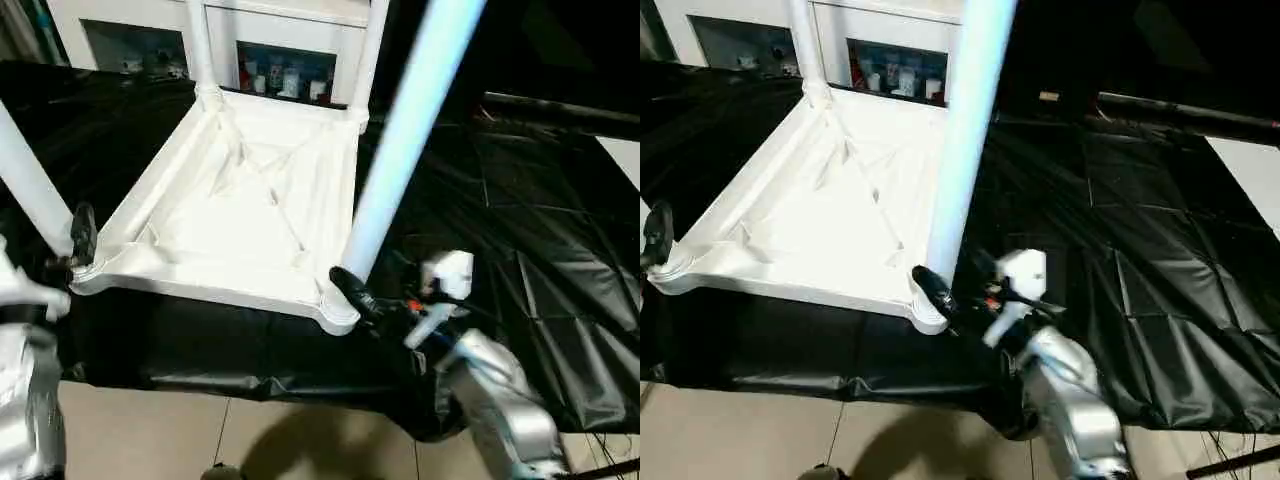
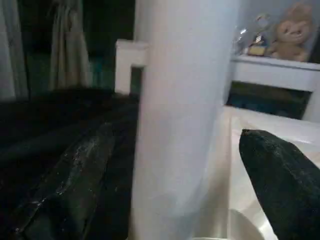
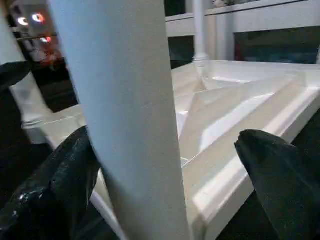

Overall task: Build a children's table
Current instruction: Rotate leg to tighten

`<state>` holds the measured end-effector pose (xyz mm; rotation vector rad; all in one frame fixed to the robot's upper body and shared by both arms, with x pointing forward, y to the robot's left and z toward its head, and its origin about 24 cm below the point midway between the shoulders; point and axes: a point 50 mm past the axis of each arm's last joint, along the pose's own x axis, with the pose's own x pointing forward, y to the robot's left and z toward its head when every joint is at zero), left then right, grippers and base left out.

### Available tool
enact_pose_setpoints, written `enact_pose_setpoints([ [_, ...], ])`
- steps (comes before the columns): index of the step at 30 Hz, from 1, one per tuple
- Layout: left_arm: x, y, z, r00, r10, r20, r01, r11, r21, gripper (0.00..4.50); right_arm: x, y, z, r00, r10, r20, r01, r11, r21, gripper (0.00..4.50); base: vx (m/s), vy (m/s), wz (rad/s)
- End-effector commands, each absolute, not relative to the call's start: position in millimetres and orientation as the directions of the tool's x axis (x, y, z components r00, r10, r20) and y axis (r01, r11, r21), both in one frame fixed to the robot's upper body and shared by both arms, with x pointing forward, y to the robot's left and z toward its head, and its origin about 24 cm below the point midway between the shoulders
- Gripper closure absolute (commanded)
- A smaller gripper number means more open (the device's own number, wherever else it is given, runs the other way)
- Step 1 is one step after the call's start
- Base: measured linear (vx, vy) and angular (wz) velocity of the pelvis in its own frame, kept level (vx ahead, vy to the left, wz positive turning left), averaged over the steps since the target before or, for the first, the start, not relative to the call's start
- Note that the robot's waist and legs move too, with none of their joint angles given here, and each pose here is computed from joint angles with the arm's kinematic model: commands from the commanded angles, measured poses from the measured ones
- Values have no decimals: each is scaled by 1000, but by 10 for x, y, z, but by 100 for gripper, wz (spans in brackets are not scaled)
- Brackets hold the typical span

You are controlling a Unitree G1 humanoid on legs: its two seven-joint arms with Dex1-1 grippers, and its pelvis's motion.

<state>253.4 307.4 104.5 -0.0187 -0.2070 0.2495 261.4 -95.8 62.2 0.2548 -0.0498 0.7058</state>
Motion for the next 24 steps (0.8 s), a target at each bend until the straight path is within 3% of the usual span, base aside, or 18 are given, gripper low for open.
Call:
enact_pose_setpoints([
  [1, 2563, 3086, 1001, 957, 236, 167, -227, 971, -75, 5, 2645, -1004, 615, 786, 607, 119, -618, 760, 202, 0, 0, 0, 0],
  [4, 2612, 3059, 1005, 966, 193, 171, -183, 980, -76, 5, 2661, -987, 615, 789, 602, 119, -613, 763, 205, 0, 0, 0, 0],
  [7, 2687, 2981, 1004, 975, 147, 167, -136, 988, -75, 5, 2761, -1039, 560, 854, 514, 83, -518, 825, 224, 0, 0, 0, 0],
  [15, 2708, 2823, 938, 981, 122, 148, -114, 992, -60, 0, 2789, -1111, 567, 872, 479, 100, -488, 831, 268, 75, 0, 0, 0],
  [17, 2713, 2788, 921, 982, 115, 147, -107, 992, -66, 35, 2779, -1117, 568, 871, 481, 102, -490, 831, 262, 91, 0, 0, 0],
  [24, 2746, 2597, 874, 991, 40, 129, -30, 997, -76, 77, 2750, -1174, 571, 883, 458, 106, -469, 840, 273, 140, 0, 0, 0],
])
